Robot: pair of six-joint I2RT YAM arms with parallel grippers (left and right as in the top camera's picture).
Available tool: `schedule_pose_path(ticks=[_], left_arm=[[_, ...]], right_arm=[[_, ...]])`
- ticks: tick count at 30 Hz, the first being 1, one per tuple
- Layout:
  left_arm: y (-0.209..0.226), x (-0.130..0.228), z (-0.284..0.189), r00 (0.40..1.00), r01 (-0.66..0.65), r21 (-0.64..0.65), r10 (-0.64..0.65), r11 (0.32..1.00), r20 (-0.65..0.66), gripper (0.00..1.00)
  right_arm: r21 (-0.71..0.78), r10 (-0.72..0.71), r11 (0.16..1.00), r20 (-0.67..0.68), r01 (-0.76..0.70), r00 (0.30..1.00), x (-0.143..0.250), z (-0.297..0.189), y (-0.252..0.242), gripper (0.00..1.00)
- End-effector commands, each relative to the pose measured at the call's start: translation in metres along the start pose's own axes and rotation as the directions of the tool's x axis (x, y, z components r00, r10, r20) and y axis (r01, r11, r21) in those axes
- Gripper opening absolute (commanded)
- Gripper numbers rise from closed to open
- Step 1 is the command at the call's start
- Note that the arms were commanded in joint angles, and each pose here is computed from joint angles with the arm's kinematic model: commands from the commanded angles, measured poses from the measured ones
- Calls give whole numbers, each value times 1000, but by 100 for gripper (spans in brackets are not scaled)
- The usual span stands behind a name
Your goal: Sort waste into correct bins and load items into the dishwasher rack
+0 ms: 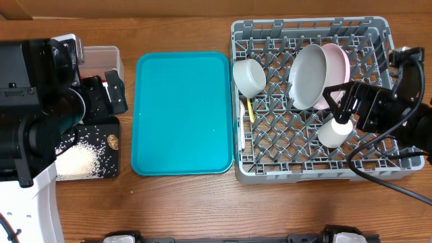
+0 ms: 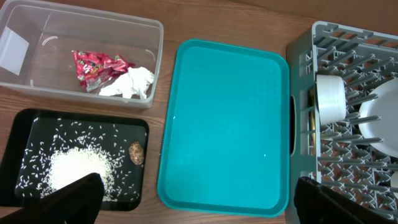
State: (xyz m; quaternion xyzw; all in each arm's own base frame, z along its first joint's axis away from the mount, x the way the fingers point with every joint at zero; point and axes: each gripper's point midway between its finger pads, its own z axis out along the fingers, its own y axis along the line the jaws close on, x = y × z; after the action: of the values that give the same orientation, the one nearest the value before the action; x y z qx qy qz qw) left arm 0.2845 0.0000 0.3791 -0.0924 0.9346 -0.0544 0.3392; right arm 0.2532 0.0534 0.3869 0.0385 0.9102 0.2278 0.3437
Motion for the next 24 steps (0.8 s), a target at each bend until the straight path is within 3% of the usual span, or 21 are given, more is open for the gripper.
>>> schedule_pose_path(ticks=[1, 5, 7, 10, 12, 19, 24], left_arm=[[0, -1, 2, 1000, 4, -8, -4, 1000, -1, 100], [0, -1, 2, 1000, 3, -8, -3, 1000, -1, 100], [0, -1, 2, 1000, 3, -8, -3, 1000, -1, 100], [0, -1, 2, 1000, 3, -8, -3, 1000, -1, 100], [0, -1, 2, 1000, 3, -8, -3, 1000, -1, 100], [0, -1, 2, 1000, 3, -8, -3, 1000, -1, 100], [0, -1, 2, 1000, 3, -8, -3, 1000, -1, 100]], right_arm=[[-2, -108, 994, -3, 108, 994, 2, -2, 2, 100], [16, -366, 931, 104, 366, 925, -25, -1, 7, 100], [66, -516, 855, 209, 515, 831, -42, -7, 13, 100], [113, -567, 819, 302, 562, 766, -46, -4, 12, 100], [130, -570, 814, 361, 566, 738, -39, 4, 7, 100], [78, -423, 895, 467, 440, 776, 37, 70, -40, 100], [51, -353, 913, 595, 404, 722, 79, 90, -57, 100]])
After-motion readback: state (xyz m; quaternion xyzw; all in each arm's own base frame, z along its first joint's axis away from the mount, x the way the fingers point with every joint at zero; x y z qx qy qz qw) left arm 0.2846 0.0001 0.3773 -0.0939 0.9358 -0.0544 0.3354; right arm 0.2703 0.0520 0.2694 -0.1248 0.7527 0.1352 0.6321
